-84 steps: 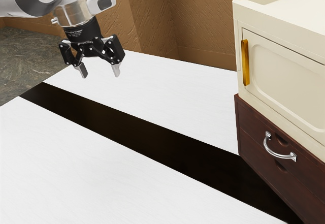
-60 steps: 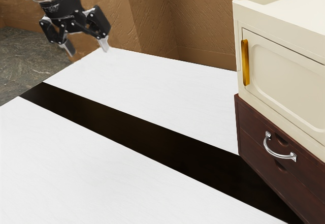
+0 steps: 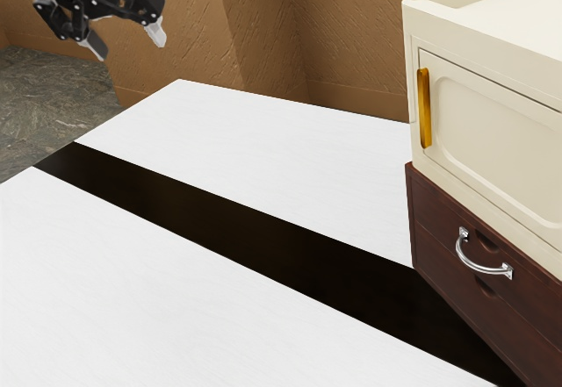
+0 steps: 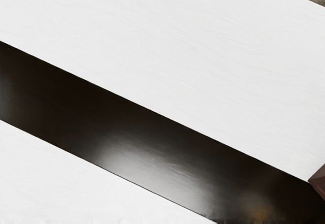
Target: Pull the drawer handle with one arm to open the drawer
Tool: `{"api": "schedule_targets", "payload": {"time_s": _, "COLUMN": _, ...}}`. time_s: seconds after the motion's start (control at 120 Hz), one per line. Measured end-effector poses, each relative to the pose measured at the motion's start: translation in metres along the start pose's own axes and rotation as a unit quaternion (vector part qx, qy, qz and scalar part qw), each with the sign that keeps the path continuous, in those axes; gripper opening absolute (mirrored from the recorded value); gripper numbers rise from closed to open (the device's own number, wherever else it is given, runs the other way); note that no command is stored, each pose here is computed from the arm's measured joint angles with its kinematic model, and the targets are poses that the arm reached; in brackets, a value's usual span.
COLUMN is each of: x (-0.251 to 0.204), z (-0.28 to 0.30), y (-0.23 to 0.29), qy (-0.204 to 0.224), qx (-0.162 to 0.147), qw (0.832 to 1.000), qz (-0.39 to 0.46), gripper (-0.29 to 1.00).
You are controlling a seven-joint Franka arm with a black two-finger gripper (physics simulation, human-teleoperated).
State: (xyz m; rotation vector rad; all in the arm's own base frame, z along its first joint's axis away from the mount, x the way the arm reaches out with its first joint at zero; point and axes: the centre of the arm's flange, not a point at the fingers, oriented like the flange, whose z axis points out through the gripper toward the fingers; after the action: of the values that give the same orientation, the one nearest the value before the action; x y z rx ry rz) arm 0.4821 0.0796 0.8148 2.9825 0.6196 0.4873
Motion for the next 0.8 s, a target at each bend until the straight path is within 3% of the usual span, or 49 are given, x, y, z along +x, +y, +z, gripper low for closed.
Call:
{"api": "schedule_targets", "payload": {"time_s": 0.125, "x": -0.102, "z": -0.034, "y": -0.027, "qy": -0.014, "qx": -0.039, "qw": 0.999, "qz": 0.030, "gripper": 0.70}}
{"api": "schedule_targets", "payload": {"time_s": 0.2, "x": -0.197, "z": -0.079, "y": -0.036, "qy": 0.008, "qx": -0.036, "qw": 0.998, "qz": 0.054, "gripper": 0.70}}
{"api": "schedule_targets", "payload": {"time_s": 0.292, "x": -0.263, "z": -0.061, "y": -0.025, "qy": -0.028, "qx": -0.019, "qw": 0.996, "qz": 0.083, "gripper": 0.70}}
{"api": "schedule_targets", "payload": {"time_s": 0.45, "x": -0.306, "z": 0.035, "y": 0.006, "qy": -0.094, "qx": 0.004, "qw": 0.988, "qz": 0.123, "gripper": 0.70}}
{"api": "schedule_targets", "payload": {"time_s": 0.508, "x": -0.318, "z": 0.066, "y": 0.025, "qy": -0.118, "qx": -0.009, "qw": 0.981, "qz": 0.153, "gripper": 0.70}}
{"api": "schedule_targets", "payload": {"time_s": 0.6, "x": -0.317, "z": 0.082, "y": 0.036, "qy": -0.111, "qx": -0.031, "qw": 0.972, "qz": 0.207, "gripper": 0.70}}
{"api": "schedule_targets", "payload": {"time_s": 0.7, "x": -0.308, "z": 0.080, "y": 0.050, "qy": -0.082, "qx": -0.045, "qw": 0.943, "qz": 0.320, "gripper": 0.70}}
{"api": "schedule_targets", "payload": {"time_s": 0.8, "x": -0.322, "z": 0.080, "y": 0.086, "qy": -0.047, "qx": -0.042, "qw": 0.882, "qz": 0.467, "gripper": 0.70}}
